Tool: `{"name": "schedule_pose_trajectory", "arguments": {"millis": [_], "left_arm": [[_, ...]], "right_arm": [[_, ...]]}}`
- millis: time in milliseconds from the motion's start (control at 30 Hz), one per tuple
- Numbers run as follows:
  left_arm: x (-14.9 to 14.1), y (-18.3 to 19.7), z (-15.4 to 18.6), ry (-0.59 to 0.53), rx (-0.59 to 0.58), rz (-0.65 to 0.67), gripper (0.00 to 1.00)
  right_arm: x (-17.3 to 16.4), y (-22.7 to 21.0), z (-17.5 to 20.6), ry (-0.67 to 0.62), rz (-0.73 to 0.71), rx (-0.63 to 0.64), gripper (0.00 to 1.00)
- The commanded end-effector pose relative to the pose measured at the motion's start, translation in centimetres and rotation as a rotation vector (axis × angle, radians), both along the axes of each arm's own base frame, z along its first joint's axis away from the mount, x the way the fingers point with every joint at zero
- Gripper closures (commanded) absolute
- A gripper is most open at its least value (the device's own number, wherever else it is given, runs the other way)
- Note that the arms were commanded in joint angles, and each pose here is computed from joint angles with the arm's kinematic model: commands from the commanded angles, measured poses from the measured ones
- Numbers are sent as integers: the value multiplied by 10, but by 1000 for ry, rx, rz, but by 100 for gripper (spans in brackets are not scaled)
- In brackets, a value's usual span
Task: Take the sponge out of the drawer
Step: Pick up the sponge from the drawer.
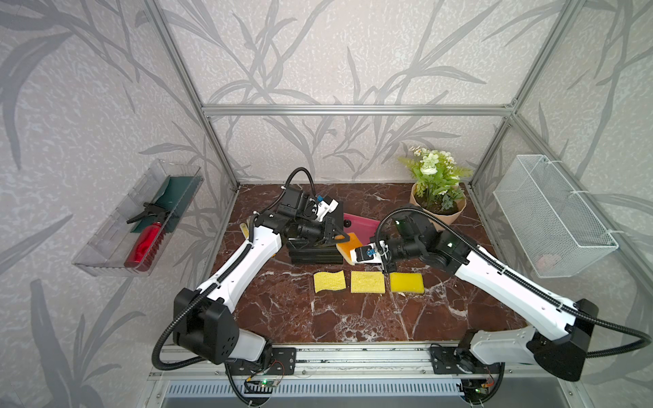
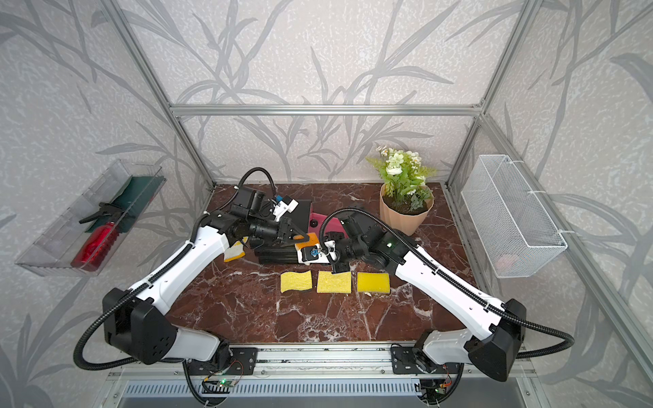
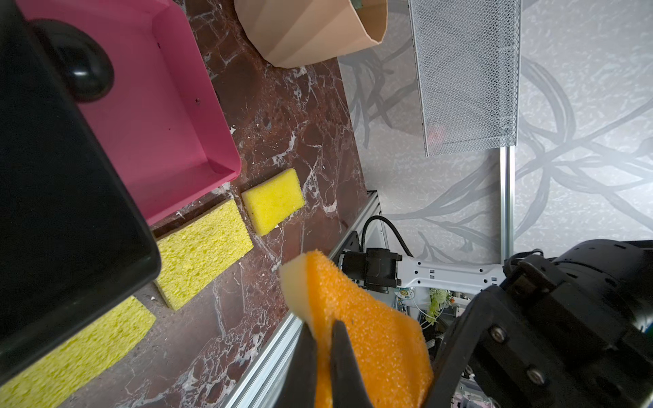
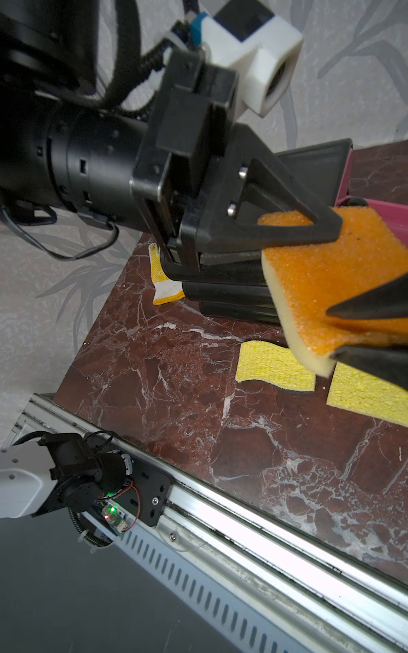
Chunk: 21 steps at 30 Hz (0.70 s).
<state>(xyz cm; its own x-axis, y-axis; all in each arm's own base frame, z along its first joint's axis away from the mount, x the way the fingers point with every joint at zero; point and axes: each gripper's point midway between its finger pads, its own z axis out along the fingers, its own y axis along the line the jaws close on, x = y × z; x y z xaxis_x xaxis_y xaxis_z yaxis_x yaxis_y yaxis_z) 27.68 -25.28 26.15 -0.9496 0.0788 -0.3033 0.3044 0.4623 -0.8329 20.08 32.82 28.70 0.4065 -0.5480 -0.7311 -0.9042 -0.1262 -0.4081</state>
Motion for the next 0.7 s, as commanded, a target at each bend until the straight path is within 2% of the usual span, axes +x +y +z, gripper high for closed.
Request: {"name": "schedule_pose_trajectory", "arguments": {"millis": [0, 133, 200, 233, 333, 467, 667], "left_arm": [[-8, -1, 12, -42, -10, -20, 100], [2, 8, 11, -94, 58, 50, 100], [10, 16, 9, -123, 107, 110, 100], [14, 19, 9, -139, 126, 140, 100], [26, 31, 6, -169, 177, 253, 100], [31, 40, 9, -212, 142, 389, 100], [24, 50, 9, -263, 103, 541, 100]], "right_arm": [[17, 3, 4, -30, -89, 44, 68], [43, 0, 17, -36, -272, 122, 55], [62, -7, 26, -32, -411, 157, 44], [69, -10, 29, -29, -463, 167, 42], [86, -21, 34, -11, -609, 198, 40], [96, -35, 37, 51, -764, 268, 37], [78, -52, 44, 163, -815, 408, 33]]}}
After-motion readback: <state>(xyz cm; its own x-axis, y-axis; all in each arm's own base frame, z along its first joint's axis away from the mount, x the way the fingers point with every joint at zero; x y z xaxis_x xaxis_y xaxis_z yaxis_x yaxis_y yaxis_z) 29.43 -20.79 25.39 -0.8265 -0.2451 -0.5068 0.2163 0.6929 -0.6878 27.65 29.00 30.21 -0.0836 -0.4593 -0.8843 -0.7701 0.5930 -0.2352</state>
